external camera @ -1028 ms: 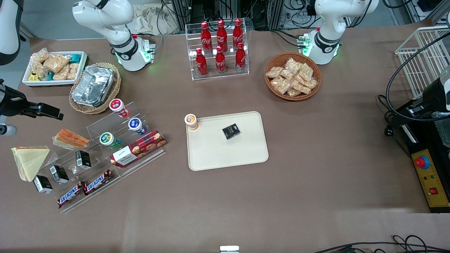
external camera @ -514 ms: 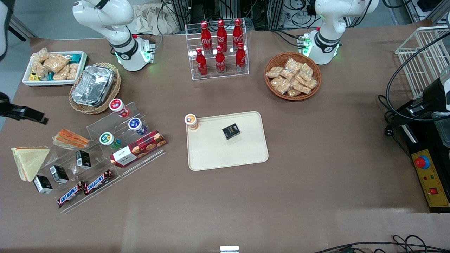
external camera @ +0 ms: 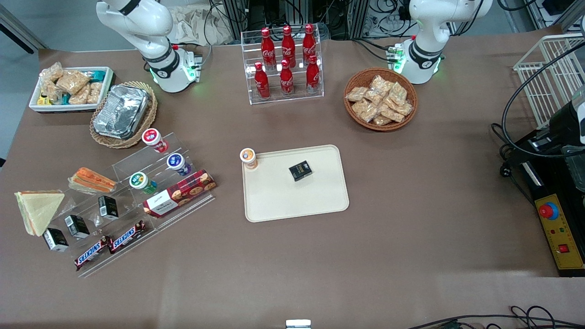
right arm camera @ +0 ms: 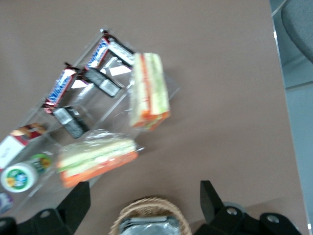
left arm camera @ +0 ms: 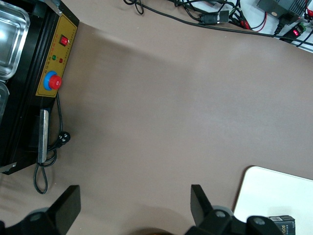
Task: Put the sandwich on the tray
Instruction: 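Lower the right gripper over the sandwich and close on it, then lift the sandwich with the right gripper and carry it toward the cream tray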
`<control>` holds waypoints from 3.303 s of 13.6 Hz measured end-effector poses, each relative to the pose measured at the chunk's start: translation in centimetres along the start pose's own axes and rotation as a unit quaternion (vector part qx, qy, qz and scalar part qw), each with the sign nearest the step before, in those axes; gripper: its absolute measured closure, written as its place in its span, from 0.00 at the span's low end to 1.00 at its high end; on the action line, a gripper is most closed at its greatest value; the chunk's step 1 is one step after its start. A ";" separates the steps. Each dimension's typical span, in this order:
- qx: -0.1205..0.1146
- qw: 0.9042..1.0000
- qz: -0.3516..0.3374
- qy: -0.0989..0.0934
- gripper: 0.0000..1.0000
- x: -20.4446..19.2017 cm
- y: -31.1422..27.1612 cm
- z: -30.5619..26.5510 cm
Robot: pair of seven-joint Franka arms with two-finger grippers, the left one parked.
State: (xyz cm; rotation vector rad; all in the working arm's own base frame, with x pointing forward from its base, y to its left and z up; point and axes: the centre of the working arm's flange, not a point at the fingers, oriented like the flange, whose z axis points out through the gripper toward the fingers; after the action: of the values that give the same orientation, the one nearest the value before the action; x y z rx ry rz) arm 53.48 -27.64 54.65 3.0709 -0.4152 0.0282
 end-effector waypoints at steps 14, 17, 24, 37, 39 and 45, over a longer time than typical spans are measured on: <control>0.036 0.998 0.025 0.051 0.00 2.3 0.2 16.9; 0.031 0.997 0.028 0.061 0.04 2.8 0.2 18.1; 0.030 0.997 0.026 0.065 0.60 3.1 0.0 18.4; 0.042 0.991 -0.126 -0.030 0.78 -3.0 -26.7 2.7; 0.040 0.991 -0.125 -0.029 0.78 -5.1 -33.1 2.0; 0.028 0.973 -0.227 -0.028 0.78 -12.3 -52.7 5.5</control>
State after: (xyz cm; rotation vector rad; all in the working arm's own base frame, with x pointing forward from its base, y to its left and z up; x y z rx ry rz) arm 55.73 26.15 46.74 3.1440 0.2980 -0.0632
